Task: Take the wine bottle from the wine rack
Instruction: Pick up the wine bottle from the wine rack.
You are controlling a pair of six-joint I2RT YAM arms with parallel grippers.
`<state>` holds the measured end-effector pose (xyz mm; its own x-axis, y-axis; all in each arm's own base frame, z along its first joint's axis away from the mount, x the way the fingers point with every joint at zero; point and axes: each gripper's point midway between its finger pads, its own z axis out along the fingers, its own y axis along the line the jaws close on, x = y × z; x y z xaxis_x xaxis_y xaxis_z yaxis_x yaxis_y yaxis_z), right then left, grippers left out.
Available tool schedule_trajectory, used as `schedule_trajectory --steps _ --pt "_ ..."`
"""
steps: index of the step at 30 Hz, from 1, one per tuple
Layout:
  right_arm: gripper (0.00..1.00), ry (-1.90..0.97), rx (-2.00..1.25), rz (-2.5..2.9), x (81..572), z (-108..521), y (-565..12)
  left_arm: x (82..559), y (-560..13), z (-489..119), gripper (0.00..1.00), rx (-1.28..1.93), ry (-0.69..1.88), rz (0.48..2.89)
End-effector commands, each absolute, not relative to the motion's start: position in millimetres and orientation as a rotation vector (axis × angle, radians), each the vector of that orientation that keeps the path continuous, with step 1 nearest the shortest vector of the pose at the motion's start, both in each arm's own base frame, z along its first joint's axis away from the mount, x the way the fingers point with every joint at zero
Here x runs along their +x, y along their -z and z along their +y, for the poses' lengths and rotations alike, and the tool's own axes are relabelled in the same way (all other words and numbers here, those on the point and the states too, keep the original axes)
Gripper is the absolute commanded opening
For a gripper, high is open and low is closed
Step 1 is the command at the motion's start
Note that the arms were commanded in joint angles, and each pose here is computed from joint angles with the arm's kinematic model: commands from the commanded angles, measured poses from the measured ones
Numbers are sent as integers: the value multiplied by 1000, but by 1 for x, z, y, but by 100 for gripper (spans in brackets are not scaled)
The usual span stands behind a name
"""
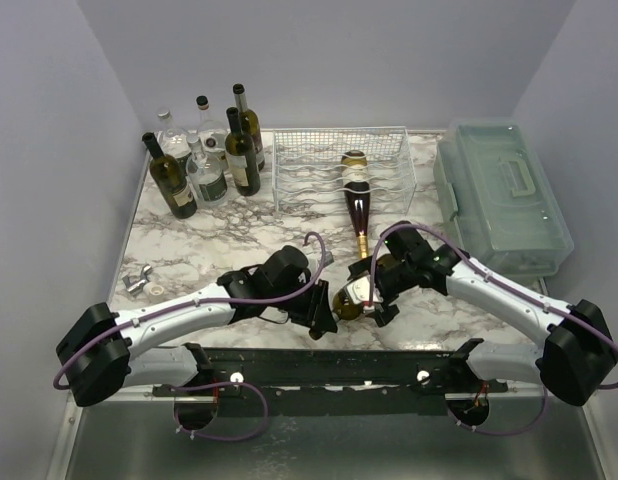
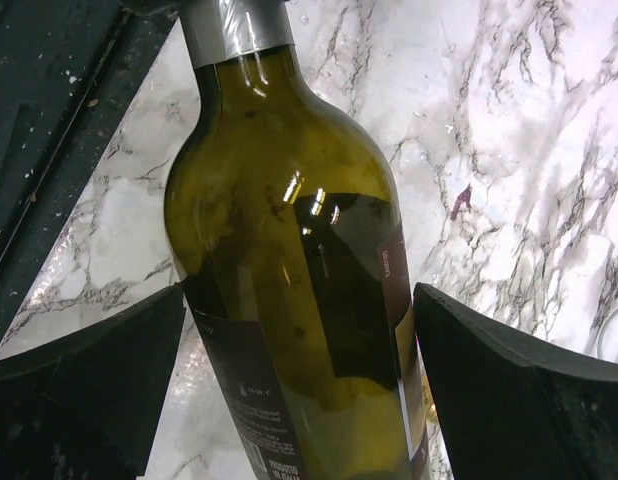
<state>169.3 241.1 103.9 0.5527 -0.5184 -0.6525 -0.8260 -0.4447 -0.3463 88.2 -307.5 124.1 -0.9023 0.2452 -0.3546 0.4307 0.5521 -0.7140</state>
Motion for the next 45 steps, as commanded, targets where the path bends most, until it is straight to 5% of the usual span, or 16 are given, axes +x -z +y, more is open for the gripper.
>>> schedule_trajectory --steps 1,10,16,21,24,25,35,45 --pt "99 -568 -2164 1070 171 239 -95 95 -180 -339 0 668 1468 2318" --pt "95 -512 -2189 1048 172 235 -87 90 -179 -341 0 696 1500 2321" --pt "79 -507 -2203 1018 170 234 -88 92 -178 -341 0 682 1492 2320" --pt "52 -552 -2189 999 162 236 -92 94 -177 -343 0 671 1487 2321" --pt "4 -552 -2171 993 160 236 -94 95 -176 -343 8 667 1487 2322" --pt "0 -549 -2168 993 159 235 -92 95 -176 -343 12 666 1488 2320" --pt "0 -663 -2053 1061 147 233 -99 101 -179 -340 77 618 1468 2270" --pt "0 -732 -1903 1144 153 226 -116 116 -198 -325 93 556 1380 2128"
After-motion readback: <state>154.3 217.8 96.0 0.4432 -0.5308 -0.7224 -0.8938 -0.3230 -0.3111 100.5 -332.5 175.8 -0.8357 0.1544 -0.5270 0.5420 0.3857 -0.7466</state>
